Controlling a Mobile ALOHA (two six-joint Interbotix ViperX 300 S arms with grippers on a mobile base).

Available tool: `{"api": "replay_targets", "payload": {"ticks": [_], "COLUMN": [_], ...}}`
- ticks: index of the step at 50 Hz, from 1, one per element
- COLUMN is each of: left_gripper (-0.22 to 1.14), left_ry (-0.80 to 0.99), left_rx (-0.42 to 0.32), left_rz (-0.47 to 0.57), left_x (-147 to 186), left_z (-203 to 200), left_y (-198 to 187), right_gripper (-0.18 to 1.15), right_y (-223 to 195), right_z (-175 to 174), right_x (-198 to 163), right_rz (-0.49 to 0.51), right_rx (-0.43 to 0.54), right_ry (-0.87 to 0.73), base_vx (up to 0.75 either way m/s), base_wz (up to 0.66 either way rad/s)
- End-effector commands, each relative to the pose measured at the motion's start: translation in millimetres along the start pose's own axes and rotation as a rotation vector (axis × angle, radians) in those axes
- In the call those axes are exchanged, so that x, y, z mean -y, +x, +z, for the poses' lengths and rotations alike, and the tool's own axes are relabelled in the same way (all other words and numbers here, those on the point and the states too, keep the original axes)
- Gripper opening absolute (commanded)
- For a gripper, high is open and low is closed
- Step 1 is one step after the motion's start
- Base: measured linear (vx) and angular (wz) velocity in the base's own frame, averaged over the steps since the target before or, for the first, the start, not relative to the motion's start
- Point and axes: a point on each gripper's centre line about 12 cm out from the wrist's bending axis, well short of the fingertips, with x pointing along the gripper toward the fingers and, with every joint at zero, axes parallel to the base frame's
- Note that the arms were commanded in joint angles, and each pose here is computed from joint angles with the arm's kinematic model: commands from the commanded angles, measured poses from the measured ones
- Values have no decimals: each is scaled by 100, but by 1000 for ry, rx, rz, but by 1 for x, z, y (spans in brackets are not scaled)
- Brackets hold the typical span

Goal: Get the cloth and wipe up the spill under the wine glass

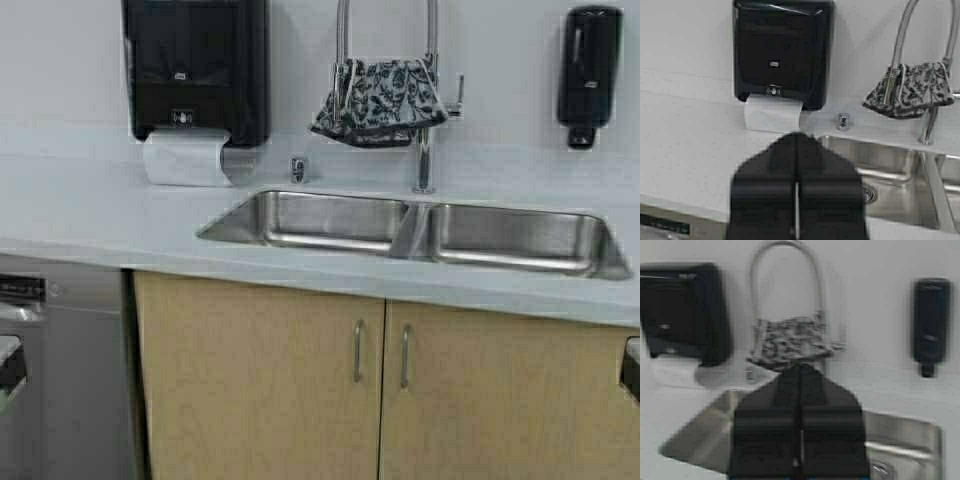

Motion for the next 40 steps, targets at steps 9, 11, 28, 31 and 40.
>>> {"api": "replay_targets", "payload": {"ticks": [9, 11, 28, 31, 40], "left_gripper": [3, 3, 3, 3, 3], "left_ry": [-5, -8, -6, -5, -7], "left_rx": [-4, -4, 29, 35, 30], "left_rz": [1, 1, 0, -1, 6], "left_x": [0, 0, 0, 1, 0], "left_z": [-2, -2, 6, 7, 6], "left_y": [0, 0, -5, -10, -23], "right_gripper": [6, 6, 6, 7, 7], "right_y": [49, 55, 109, 114, 124], "right_z": [18, 17, -19, -32, -72], "right_x": [-32, -37, -67, -67, -74], "right_rz": [131, 145, 217, 216, 231], "right_rx": [-53, -64, -214, -252, -343], "right_ry": [-3, -2, -18, -21, -28], "base_vx": [34, 31, 31, 29, 29], "base_wz": [0, 3, 3, 0, -1]}}
